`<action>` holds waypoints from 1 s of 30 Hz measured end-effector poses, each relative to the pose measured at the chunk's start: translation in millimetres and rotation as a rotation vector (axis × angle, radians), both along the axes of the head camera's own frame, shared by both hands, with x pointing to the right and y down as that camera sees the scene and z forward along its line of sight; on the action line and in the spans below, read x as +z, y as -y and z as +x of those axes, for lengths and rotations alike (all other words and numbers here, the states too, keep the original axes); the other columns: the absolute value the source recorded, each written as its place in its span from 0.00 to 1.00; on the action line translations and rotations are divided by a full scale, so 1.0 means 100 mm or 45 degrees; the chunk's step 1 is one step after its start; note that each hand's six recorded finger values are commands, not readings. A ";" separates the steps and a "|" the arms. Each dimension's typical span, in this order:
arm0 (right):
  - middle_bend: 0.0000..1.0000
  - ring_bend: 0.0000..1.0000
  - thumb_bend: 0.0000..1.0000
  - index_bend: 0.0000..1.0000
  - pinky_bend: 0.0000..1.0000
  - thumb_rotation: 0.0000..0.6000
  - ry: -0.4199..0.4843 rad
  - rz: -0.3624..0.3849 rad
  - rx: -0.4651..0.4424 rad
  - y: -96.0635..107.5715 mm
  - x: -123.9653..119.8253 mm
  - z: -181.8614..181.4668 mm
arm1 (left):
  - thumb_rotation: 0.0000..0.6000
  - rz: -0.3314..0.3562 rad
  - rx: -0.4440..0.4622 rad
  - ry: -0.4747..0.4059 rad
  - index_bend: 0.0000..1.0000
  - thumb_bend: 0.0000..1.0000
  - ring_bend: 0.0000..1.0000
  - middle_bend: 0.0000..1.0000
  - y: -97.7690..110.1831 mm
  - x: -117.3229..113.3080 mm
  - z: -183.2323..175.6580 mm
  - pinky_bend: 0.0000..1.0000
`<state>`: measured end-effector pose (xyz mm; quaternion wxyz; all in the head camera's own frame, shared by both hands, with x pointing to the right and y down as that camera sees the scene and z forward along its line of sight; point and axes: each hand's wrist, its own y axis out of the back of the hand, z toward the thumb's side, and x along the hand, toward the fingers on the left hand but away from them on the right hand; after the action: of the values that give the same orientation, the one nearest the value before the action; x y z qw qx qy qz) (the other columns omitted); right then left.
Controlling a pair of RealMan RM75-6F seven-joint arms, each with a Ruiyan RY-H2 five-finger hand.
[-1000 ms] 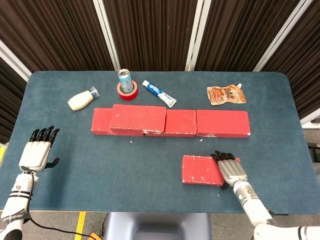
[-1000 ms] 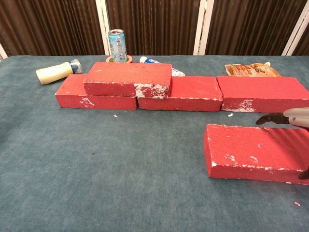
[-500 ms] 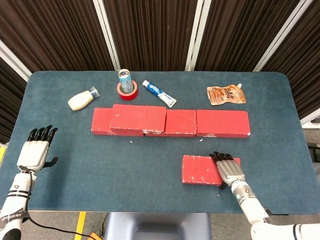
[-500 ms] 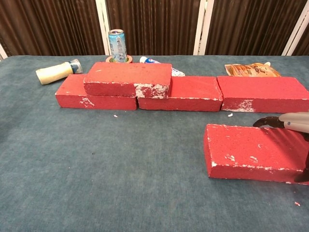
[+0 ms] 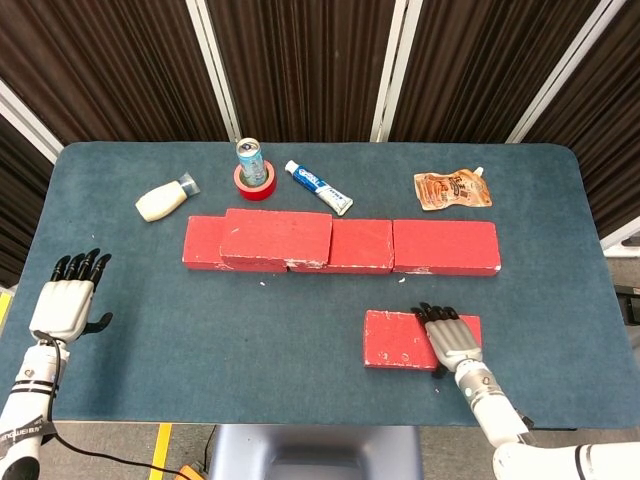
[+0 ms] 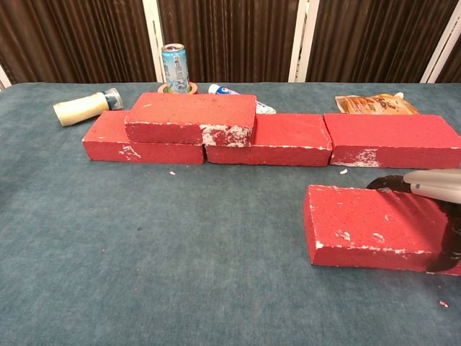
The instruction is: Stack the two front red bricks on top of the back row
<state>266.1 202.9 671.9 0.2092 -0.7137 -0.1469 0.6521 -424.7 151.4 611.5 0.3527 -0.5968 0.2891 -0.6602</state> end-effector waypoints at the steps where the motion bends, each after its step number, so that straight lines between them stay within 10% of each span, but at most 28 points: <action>1: 0.03 0.00 0.00 0.00 0.00 1.00 0.004 0.010 -0.002 0.01 0.00 -0.01 | 1.00 0.000 -0.002 -0.001 0.00 0.26 0.00 0.00 0.00 0.00 0.00 0.00; 30: 0.31 0.22 0.03 0.13 0.00 1.00 0.012 0.120 -0.032 0.01 0.04 -0.06 | 1.00 0.002 -0.015 0.017 0.00 0.26 0.00 0.00 0.02 -0.03 -0.05 0.00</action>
<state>260.0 202.1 675.9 0.2501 -0.7081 -0.1694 0.6382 -429.4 149.2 608.5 0.3512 -0.5906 0.2907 -0.6659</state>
